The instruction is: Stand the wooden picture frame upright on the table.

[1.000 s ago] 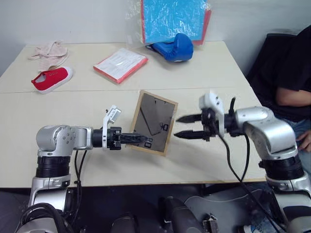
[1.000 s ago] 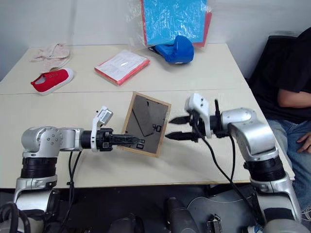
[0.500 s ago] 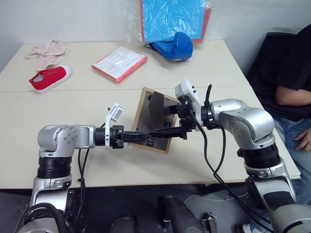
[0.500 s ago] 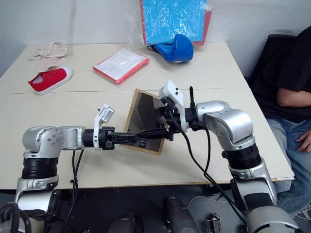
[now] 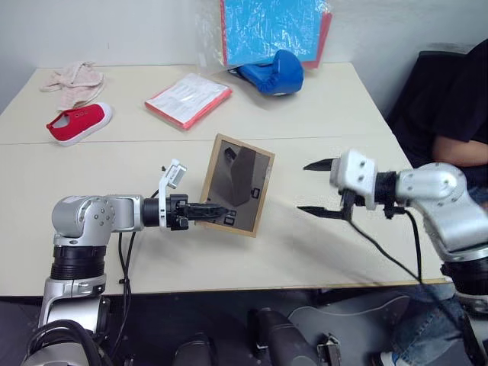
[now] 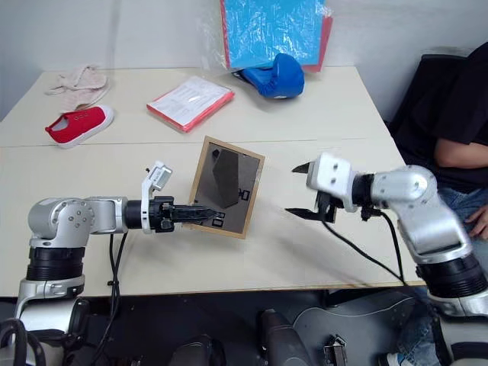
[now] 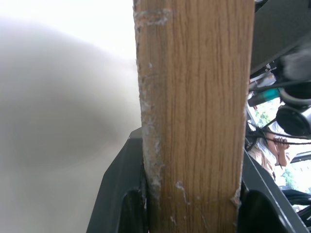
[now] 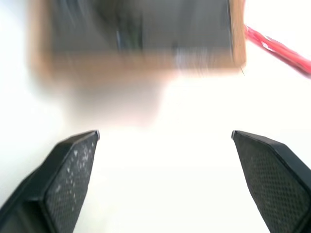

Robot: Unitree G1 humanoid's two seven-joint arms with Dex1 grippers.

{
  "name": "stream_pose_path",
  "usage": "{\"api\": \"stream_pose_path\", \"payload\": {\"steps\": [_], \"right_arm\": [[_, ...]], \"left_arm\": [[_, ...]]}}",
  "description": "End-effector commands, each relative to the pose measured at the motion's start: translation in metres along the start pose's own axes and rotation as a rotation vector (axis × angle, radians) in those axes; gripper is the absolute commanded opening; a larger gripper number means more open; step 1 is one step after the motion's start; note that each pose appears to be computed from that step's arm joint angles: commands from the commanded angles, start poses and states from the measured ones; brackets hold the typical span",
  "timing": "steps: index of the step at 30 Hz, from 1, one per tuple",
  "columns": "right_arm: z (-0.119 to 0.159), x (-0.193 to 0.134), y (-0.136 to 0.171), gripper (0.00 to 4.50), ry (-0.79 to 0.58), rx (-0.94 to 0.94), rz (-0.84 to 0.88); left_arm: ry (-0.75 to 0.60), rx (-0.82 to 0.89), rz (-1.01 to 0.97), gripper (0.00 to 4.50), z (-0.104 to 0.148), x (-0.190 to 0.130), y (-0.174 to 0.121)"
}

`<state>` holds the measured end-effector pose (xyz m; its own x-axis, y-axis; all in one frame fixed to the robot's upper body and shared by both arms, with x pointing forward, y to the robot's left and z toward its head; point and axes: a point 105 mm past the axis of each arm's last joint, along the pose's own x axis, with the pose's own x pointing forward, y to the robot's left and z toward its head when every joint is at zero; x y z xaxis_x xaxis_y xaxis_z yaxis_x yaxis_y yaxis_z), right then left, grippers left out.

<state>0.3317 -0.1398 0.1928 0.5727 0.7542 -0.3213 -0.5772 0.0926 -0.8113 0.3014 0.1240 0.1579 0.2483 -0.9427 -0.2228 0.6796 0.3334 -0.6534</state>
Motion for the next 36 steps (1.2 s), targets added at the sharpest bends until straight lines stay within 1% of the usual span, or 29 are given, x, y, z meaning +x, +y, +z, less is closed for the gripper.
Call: {"api": "stream_pose_path", "payload": {"steps": [1, 2, 4, 6, 8, 9, 11, 15, 17, 19, 20, 22, 26, 27, 28, 30, 32, 34, 35, 36], "right_arm": [[0.027, 0.012, -0.003, 4.50, -0.147, -0.566, -0.158], [0.027, 0.016, -0.001, 4.50, -0.167, -0.660, -0.173], [0.034, 0.027, -0.003, 4.50, -0.234, -0.785, -0.239], [0.042, 0.035, -0.008, 4.50, -0.288, -0.860, -0.307], [0.051, 0.044, -0.015, 4.50, -0.341, -0.887, -0.375], [0.054, 0.049, -0.018, 4.32, -0.361, -0.894, -0.402], [0.052, 0.061, -0.020, 3.90, -0.353, -0.911, -0.411], [0.052, 0.070, -0.019, 2.51, -0.392, -0.943, -0.432], [0.054, 0.070, -0.017, 2.16, -0.423, -0.960, -0.453], [0.057, 0.069, -0.020, 1.93, -0.447, -0.963, -0.479], [0.059, 0.069, -0.022, 1.76, -0.458, -0.962, -0.491], [0.062, 0.068, -0.025, 1.25, -0.470, -0.968, -0.497], [0.064, 0.066, -0.029, 1.22, -0.484, -0.969, -0.486], [0.063, 0.065, -0.030, 1.22, -0.486, -0.960, -0.478], [0.063, 0.063, -0.031, 1.22, -0.487, -0.949, -0.468], [0.062, 0.061, -0.031, 1.22, -0.496, -0.902, -0.441], [0.059, 0.062, -0.030, 1.22, -0.509, -0.719, -0.404], [0.057, 0.068, -0.031, 1.22, -0.490, -0.434, -0.377], [0.055, 0.071, -0.033, 1.22, -0.477, -0.261, -0.344], [0.055, 0.071, -0.032, 1.22, -0.489, -0.134, -0.296]], "left_arm": [[-0.012, 0.051, -0.080, 1.28, 0.013, -0.001, -0.019], [-0.011, 0.048, -0.087, 1.28, 0.014, 0.000, -0.020], [0.000, 0.040, -0.103, 1.28, 0.015, 0.000, -0.024], [0.016, 0.035, -0.114, 1.28, 0.014, 0.000, -0.027], [0.026, 0.036, -0.124, 1.28, 0.014, -0.001, -0.030], [0.030, 0.036, -0.126, 1.28, 0.014, -0.001, -0.030], [0.034, 0.045, -0.124, 1.28, 0.015, -0.002, -0.031], [0.027, 0.054, -0.112, 1.28, 0.017, -0.005, -0.031], [0.012, 0.043, -0.110, 1.28, 0.020, -0.009, -0.031], [-0.016, 0.026, -0.098, 2.04, 0.026, -0.016, -0.031], [-0.025, 0.031, -0.089, 2.30, 0.027, -0.020, -0.031], [-0.043, 0.051, -0.074, 2.89, 0.028, -0.031, -0.035], [-0.081, 0.135, -0.013, 4.24, 0.030, -0.056, -0.043], [-0.102, 0.182, 0.027, 4.47, 0.030, -0.068, -0.046], [-0.125, 0.241, 0.074, 4.50, 0.031, -0.081, -0.051], [-0.149, 0.364, 0.140, 4.50, 0.031, -0.099, -0.063], [-0.171, 0.493, 0.181, 4.50, 0.029, -0.112, -0.078], [-0.154, 0.635, 0.229, 4.50, 0.022, -0.118, -0.089], [-0.147, 0.670, 0.248, 4.50, 0.018, -0.119, -0.091], [-0.145, 0.690, 0.258, 4.50, 0.016, -0.119, -0.092]]}}
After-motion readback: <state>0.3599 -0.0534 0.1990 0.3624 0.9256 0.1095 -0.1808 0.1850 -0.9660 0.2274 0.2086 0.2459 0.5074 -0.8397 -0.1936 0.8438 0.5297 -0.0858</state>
